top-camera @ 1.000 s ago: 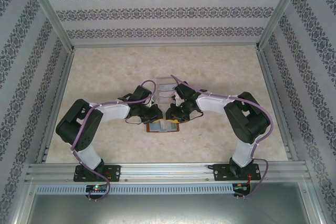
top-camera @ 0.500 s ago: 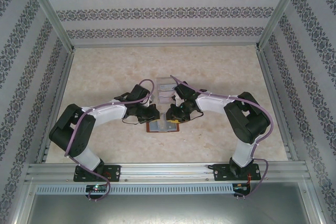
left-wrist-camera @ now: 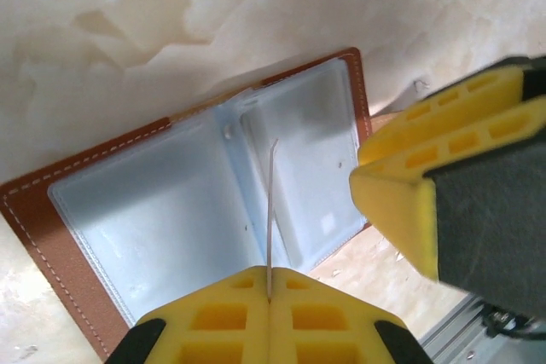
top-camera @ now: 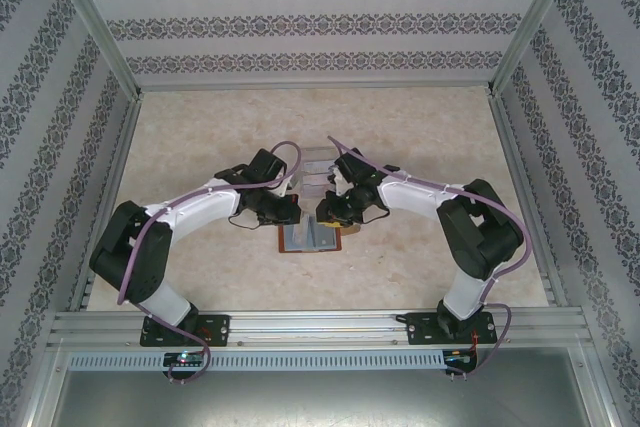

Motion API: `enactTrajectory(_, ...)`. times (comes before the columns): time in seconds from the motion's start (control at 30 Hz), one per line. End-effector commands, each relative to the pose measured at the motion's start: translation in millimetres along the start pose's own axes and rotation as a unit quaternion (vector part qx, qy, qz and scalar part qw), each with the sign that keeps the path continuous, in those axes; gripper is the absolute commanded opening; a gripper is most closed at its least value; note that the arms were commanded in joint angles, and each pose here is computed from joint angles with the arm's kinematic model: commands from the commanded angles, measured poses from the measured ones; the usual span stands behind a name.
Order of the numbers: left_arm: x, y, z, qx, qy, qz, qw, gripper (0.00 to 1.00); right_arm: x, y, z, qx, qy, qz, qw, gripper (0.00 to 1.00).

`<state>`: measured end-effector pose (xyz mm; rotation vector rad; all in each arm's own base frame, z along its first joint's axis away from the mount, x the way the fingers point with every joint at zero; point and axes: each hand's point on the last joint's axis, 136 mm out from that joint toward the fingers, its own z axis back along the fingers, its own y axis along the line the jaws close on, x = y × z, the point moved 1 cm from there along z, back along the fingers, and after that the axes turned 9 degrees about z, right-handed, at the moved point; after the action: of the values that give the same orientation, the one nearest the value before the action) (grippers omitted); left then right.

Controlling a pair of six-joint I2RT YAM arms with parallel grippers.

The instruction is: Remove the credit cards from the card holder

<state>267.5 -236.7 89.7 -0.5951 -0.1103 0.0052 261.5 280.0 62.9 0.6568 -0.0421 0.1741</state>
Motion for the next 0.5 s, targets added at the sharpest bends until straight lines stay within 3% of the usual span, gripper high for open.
enactTrajectory(0.0,0.9,-6.5,25.3,0.015,-0.004,-0.103,0.995,0.0,8.8,3.4,16.4,-0.002,-0.019,0.014,1.0,0.29)
enactTrajectory(0.23,10.0,-15.7,54.0,0.057,0.013,-0.259,0.964,0.0,18.7,-5.7,35.0,-0.016,-0.034,0.018,0.999,0.29)
enactTrajectory(0.47,30.8,-16.0,67.7,0.106,0.003,-0.346,0.932,0.0,19.5,-23.6,62.9,-0.036,-0.054,0.015,0.998,0.29)
